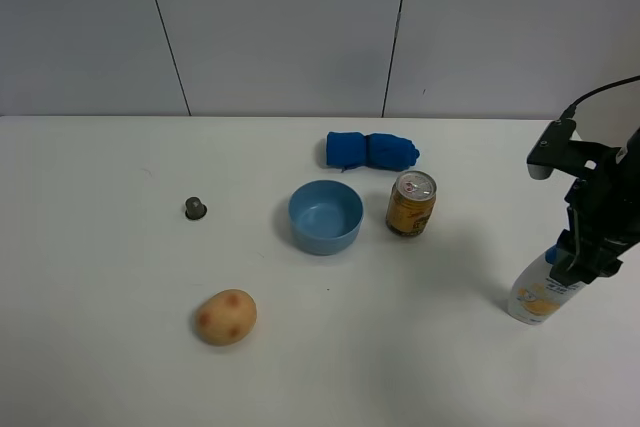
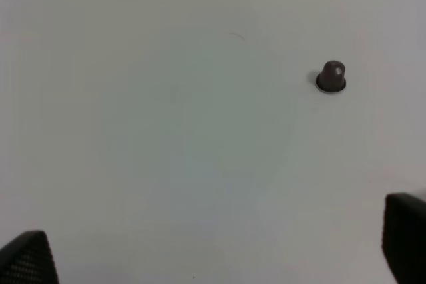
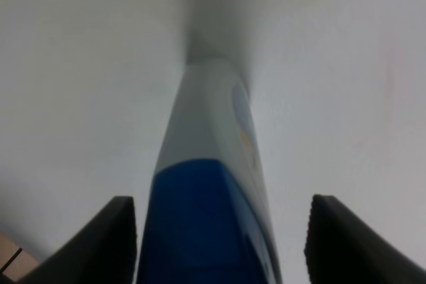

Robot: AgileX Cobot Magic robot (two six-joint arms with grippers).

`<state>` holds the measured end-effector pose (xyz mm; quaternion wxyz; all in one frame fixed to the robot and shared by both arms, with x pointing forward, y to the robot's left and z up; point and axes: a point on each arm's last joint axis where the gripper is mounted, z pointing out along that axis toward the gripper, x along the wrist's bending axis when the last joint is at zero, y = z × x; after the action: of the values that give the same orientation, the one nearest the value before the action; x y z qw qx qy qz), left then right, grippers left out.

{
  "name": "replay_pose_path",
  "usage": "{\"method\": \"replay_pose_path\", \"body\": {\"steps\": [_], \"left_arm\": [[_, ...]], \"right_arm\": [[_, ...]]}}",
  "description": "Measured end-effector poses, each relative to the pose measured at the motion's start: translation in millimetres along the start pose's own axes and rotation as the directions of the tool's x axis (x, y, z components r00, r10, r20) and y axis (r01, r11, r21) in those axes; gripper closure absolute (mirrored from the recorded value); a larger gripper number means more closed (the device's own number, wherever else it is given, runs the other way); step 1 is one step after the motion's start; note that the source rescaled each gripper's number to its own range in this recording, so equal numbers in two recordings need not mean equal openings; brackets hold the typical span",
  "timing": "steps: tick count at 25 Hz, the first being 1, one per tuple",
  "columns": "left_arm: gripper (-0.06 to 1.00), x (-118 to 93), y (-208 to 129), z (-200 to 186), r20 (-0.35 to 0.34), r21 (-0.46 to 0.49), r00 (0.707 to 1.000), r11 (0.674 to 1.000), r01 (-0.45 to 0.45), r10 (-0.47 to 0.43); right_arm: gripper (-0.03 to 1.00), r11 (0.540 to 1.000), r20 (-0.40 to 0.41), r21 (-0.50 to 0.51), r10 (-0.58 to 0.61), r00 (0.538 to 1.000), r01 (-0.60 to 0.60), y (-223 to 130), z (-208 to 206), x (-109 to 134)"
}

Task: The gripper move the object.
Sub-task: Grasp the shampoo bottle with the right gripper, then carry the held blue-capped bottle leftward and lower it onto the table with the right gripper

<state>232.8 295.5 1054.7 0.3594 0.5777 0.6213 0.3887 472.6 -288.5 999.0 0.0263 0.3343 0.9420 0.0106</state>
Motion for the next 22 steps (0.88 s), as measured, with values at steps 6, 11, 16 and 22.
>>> {"method": "replay_pose_path", "body": {"steps": [6, 11, 16, 22], "left_arm": [[-0.06, 0.0, 0.0, 0.0, 0.0, 0.0, 1.0, 1.0, 0.0, 0.0], [-0.06, 0.0, 0.0, 0.0, 0.0, 0.0, 1.0, 1.0, 0.0, 0.0], [-0.06, 0.0, 0.0, 0.0, 0.0, 0.0, 1.0, 1.0, 0.0, 0.0], [-0.06, 0.0, 0.0, 0.0, 0.0, 0.0, 1.0, 1.0, 0.0, 0.0]], "right_arm": [[0.94, 1.0, -0.002, 0.001, 0.003, 1.0, -0.003, -0.1, 0.0, 0.1], [0.94, 1.0, -0.006, 0.005, 0.008, 1.0, -0.008, -0.5, 0.0, 0.5], [0.95, 1.0, -0.026, 0.023, 0.019, 0.999, -0.018, -1.9, -3.9, 2.1], [0.95, 0.999, 0.044, -0.05, 0.022, 0.999, -0.02, 9.6, -52.2, -10.0]]}}
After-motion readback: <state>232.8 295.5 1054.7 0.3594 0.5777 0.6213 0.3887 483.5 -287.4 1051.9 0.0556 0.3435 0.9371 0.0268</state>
